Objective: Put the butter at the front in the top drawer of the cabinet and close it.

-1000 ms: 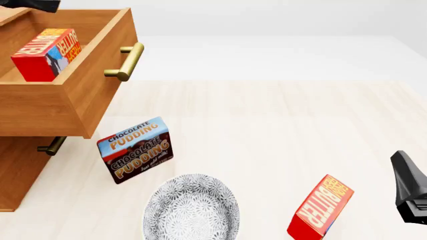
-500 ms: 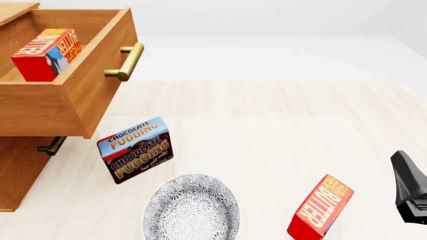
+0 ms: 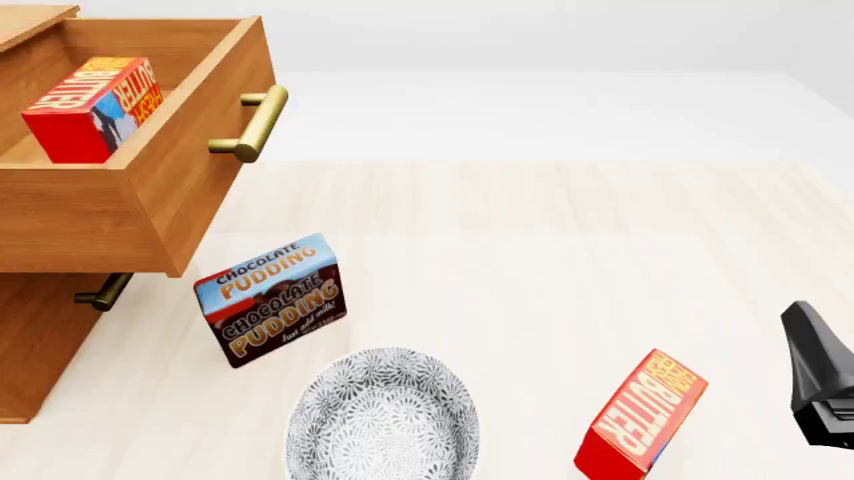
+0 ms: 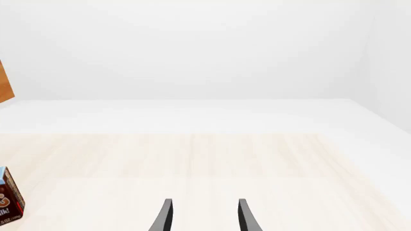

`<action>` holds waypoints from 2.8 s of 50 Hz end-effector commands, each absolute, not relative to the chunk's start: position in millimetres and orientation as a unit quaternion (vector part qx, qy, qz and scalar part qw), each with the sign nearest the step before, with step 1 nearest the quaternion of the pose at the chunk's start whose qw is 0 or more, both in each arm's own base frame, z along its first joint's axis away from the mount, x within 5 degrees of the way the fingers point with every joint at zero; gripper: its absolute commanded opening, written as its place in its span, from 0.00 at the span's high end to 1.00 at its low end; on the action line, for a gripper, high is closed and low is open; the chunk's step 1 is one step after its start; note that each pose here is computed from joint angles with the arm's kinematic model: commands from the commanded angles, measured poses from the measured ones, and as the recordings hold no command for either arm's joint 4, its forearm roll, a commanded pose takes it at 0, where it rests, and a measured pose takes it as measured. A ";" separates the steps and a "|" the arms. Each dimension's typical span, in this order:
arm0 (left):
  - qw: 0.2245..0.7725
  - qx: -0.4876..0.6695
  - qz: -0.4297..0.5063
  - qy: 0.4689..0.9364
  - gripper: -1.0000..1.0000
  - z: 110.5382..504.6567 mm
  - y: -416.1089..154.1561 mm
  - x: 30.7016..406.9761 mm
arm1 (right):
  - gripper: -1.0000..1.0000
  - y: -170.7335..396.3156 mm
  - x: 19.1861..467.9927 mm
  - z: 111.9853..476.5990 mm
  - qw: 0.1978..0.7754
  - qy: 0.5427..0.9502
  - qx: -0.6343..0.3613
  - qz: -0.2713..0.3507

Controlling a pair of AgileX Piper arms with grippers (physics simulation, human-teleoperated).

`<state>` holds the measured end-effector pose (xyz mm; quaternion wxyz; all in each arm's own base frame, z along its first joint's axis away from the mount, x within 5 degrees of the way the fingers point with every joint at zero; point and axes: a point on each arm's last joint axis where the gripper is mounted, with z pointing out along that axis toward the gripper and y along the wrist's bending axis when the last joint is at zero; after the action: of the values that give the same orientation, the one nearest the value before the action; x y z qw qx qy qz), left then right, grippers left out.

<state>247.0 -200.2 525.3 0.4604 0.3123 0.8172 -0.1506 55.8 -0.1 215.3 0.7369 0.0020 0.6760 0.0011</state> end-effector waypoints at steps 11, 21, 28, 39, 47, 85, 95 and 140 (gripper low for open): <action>0.453 0.271 -0.186 0.829 0.00 503.9 -229.3 269.3 | 0.00 -0.1 55.9 215.0 0.737 0.676 0.002 0.001; 0.455 0.257 -0.202 0.828 0.00 480.2 -232.9 266.2 | 0.00 -0.1 55.9 215.0 0.737 0.676 0.002 0.001; 0.456 0.244 -0.208 0.830 0.00 457.8 -232.5 268.4 | 0.00 -0.1 55.9 215.0 0.737 0.676 0.002 0.001; 0.460 0.232 -0.221 0.828 0.00 439.3 -237.1 270.3 | 0.00 -0.1 55.4 219.5 0.737 0.676 0.001 0.000; 0.454 0.227 -0.233 0.829 0.00 419.4 -249.0 271.7 | 0.00 -0.1 55.3 218.3 0.737 0.676 0.002 0.001; 0.428 0.157 -0.208 0.865 0.00 341.4 -223.4 304.7 | 0.00 -0.1 54.7 221.1 0.737 0.676 0.002 0.001; 0.423 0.146 -0.204 0.871 0.00 328.0 -219.6 311.0 | 0.00 -0.1 54.6 221.2 0.737 0.676 0.002 0.001; 0.431 0.078 -0.154 0.886 0.00 312.2 -149.7 326.5 | 0.00 -0.1 54.7 221.1 0.737 0.676 0.002 0.001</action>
<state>326.6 -165.8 312.6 0.4298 0.0917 0.8830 -0.1648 54.6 -0.1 221.4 0.7369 0.0022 0.6759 0.0009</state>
